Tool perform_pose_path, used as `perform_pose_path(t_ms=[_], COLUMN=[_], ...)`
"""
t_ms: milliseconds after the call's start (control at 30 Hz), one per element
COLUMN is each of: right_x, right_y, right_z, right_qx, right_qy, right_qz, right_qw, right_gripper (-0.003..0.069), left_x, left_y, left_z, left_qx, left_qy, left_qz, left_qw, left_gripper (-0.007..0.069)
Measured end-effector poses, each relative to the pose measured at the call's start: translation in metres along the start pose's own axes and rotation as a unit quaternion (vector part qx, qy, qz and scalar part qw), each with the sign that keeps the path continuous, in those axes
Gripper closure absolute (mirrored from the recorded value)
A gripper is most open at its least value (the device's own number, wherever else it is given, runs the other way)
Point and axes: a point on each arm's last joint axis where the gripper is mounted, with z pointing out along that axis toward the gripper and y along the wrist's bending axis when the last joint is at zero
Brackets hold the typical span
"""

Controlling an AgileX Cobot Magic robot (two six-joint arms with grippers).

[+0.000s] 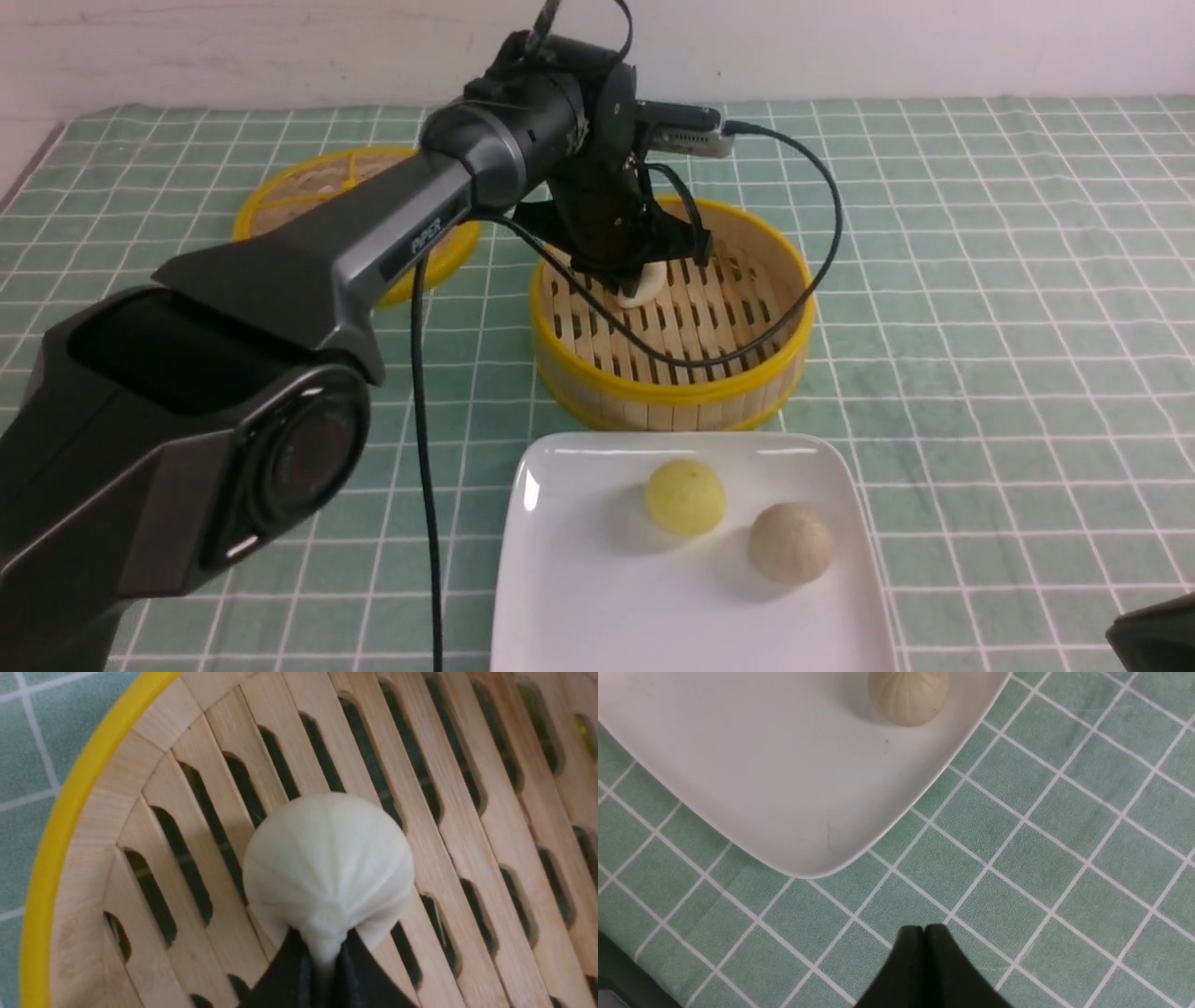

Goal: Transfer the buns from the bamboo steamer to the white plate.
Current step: 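Reach into the bamboo steamer and grasp a bun with the left gripper, then carry the bun from the bamboo steamer to the plate with the left gripper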

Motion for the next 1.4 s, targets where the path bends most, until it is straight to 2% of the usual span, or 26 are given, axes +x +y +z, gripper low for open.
perform_pose_path(t_ms=[167, 333, 433, 533, 667, 867, 1033, 1233, 1400], right_x=[0.0, 0.0, 0.0, 0.0, 0.0, 0.0, -0.001, -0.001, -0.001], right_y=[0.0, 0.0, 0.0, 0.0, 0.0, 0.0, 0.0, 0.0, 0.0], right_z=[0.0, 0.0, 0.0, 0.0, 0.0, 0.0, 0.0, 0.0, 0.0], right_qx=[0.0, 0.0, 0.0, 0.0, 0.0, 0.0, 0.002, 0.002, 0.002], right_qy=[0.0, 0.0, 0.0, 0.0, 0.0, -0.002, -0.006, -0.006, -0.006], right_qz=[0.0, 0.0, 0.0, 0.0, 0.0, 0.0, 0.0, 0.0, 0.0], right_qw=[1.0, 1.0, 1.0, 1.0, 1.0, 1.0, 1.0, 1.0, 1.0], right_gripper=[0.0656, 0.0654, 0.0651, 0.0649, 0.0647, 0.0647, 0.0645, 0.0643, 0.0639], left_x=[-0.011, -0.006, 0.005, 0.025, 0.063, 0.13, 0.161, 0.172, 0.171], left_y=[-0.003, 0.003, 0.009, 0.015, 0.021, 0.025, 0.02, 0.017, 0.012], left_z=[-0.089, -0.2, -0.243, -0.26, -0.243, -0.164, -0.107, -0.072, -0.057], left_qx=[0.012, -0.009, -0.029, -0.04, -0.041, -0.02, 0.038, 0.058, 0.088], left_qy=[-0.035, -0.092, -0.124, -0.116, -0.042, 0.105, 0.11, 0.122, 0.117], left_qz=[0.013, 0.056, 0.06, 0.055, 0.04, 0.002, -0.061, -0.103, -0.111], left_qw=[0.999, 0.994, 0.99, 0.991, 0.997, 0.994, 0.991, 0.985, 0.983], left_gripper=[0.0599, 0.0599, 0.0599, 0.0599, 0.0599, 0.0599, 0.0596, 0.0595, 0.0592])
